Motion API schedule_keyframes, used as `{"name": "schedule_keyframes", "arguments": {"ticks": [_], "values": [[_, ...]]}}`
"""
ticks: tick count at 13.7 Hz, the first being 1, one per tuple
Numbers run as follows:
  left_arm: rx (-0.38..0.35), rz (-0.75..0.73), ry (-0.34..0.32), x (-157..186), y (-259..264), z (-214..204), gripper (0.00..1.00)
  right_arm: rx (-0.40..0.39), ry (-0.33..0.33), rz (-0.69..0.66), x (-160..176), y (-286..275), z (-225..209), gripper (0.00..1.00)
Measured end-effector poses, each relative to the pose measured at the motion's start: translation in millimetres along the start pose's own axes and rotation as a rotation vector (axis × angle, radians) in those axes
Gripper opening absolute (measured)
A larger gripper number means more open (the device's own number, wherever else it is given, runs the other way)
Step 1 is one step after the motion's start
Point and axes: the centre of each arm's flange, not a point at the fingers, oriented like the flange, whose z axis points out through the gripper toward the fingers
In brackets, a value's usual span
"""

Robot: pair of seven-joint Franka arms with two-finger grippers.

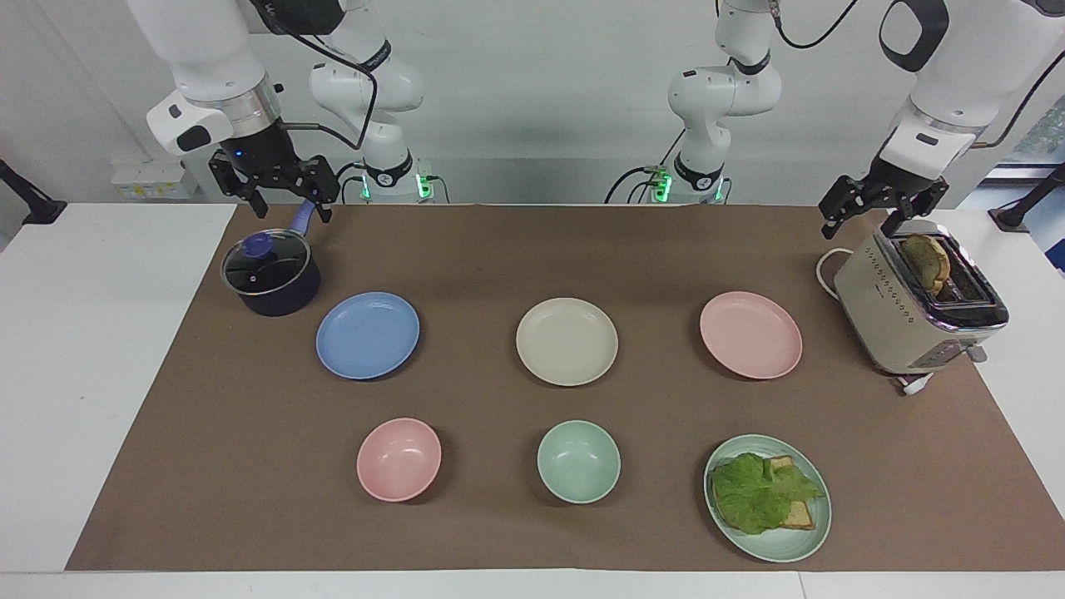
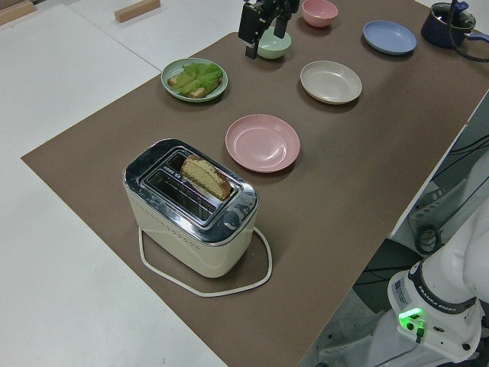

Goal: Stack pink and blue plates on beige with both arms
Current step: 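Move the left gripper out from rest toward the pink plate, then reach the left gripper to the rim of the pink plate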

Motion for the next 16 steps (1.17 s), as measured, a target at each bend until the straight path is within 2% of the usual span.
{"name": "schedule_keyframes", "arguments": {"ticks": [6,8,13,16], "values": [[0.0,-0.004,-0.004,-0.2,-2.4,1.7,1.0,0.0,0.0,0.001,0.0,0.6,0.1,1.0],[-0.001,-0.012,-0.031,-1.4,-6.6,16.4,1.0,0.0,-0.001,0.001,0.0,0.7,0.4,1.0],[-0.001,-0.04,-0.045,2.3,-21.8,108.3,1.0,0.0,-0.002,0.002,0.0,1.1,1.7,1.0],[-0.002,-0.048,-0.086,3.6,-26.1,157.7,1.0,0.0,-0.001,0.002,-0.3,1.3,1.5,1.0]]}}
